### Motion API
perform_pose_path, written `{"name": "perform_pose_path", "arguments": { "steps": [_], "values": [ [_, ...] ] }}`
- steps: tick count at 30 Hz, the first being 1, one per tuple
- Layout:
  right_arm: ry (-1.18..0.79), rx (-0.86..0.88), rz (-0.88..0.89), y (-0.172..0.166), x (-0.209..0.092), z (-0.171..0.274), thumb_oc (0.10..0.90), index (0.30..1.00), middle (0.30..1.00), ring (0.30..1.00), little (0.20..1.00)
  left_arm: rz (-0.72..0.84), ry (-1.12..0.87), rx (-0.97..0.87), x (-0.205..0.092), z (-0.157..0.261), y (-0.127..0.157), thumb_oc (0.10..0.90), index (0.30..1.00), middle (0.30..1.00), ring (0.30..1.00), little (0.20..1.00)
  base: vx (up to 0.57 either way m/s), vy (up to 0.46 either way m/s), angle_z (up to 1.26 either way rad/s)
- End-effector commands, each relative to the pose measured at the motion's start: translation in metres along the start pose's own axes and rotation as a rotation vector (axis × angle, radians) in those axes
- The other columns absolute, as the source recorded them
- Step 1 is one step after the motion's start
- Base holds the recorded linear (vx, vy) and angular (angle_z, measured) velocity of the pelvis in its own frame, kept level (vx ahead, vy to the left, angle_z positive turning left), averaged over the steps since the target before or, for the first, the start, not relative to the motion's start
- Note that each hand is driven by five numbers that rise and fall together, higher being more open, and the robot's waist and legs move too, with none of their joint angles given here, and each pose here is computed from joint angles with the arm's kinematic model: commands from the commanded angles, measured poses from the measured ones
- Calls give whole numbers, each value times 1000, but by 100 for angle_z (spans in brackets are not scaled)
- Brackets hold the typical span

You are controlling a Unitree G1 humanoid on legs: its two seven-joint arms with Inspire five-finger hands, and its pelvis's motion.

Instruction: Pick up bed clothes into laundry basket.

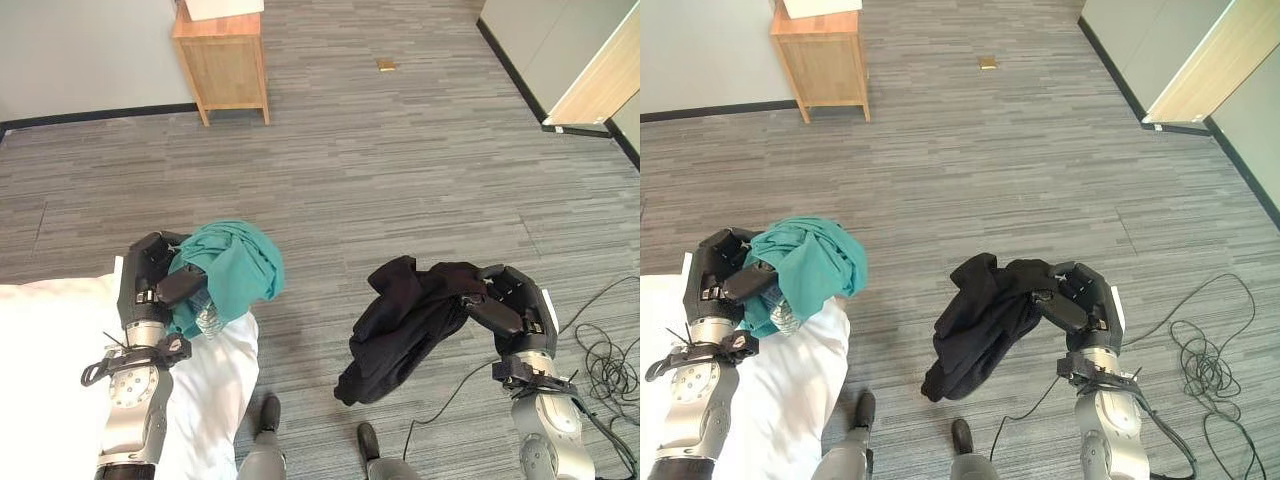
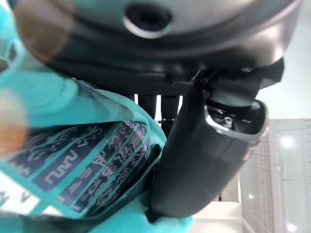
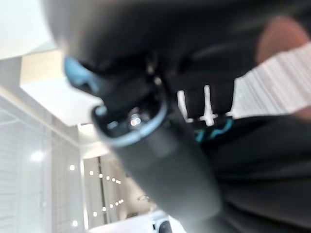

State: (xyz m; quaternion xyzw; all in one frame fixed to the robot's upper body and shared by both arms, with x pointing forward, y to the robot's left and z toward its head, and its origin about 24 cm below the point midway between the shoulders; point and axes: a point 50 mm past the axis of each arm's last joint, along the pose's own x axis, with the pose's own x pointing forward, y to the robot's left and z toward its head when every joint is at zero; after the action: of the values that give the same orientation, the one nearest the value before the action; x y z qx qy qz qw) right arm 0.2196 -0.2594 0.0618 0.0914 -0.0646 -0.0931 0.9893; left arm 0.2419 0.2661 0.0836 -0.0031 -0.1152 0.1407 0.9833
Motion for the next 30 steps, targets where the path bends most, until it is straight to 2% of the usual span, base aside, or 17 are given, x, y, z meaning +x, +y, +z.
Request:
{"name": "perform_pose_path", "arguments": {
  "steps": [1, 8, 16, 22, 26, 30],
  "values": [
    [-311, -4, 26, 4, 12, 57, 400, 300, 300, 300, 300, 8, -292, 38, 15, 56, 12, 400, 300, 300, 300, 300, 73, 62, -6],
    [-355, 19, 0, 2, 15, 64, 400, 300, 300, 300, 300, 88, -261, 62, 5, 51, 30, 400, 300, 300, 300, 300, 100, 101, -25],
    [-339, 59, 53, 14, 13, 57, 400, 300, 300, 300, 300, 37, -288, 86, 12, 57, 21, 400, 300, 300, 300, 300, 267, 77, -20],
    [-351, 53, 23, 6, 9, 60, 400, 300, 300, 300, 300, 8, -308, 44, 21, 58, 7, 400, 300, 300, 300, 300, 587, -228, 29],
    [-315, 14, -2, -6, 5, 58, 400, 300, 300, 300, 300, -6, -231, -11, 13, 41, 3, 400, 300, 300, 300, 300, 566, -403, 77],
    [-350, -30, -64, -21, 9, 68, 400, 300, 300, 300, 300, -30, -231, -62, 13, 41, -4, 400, 300, 300, 300, 300, 534, -422, 1]
  ]
}}
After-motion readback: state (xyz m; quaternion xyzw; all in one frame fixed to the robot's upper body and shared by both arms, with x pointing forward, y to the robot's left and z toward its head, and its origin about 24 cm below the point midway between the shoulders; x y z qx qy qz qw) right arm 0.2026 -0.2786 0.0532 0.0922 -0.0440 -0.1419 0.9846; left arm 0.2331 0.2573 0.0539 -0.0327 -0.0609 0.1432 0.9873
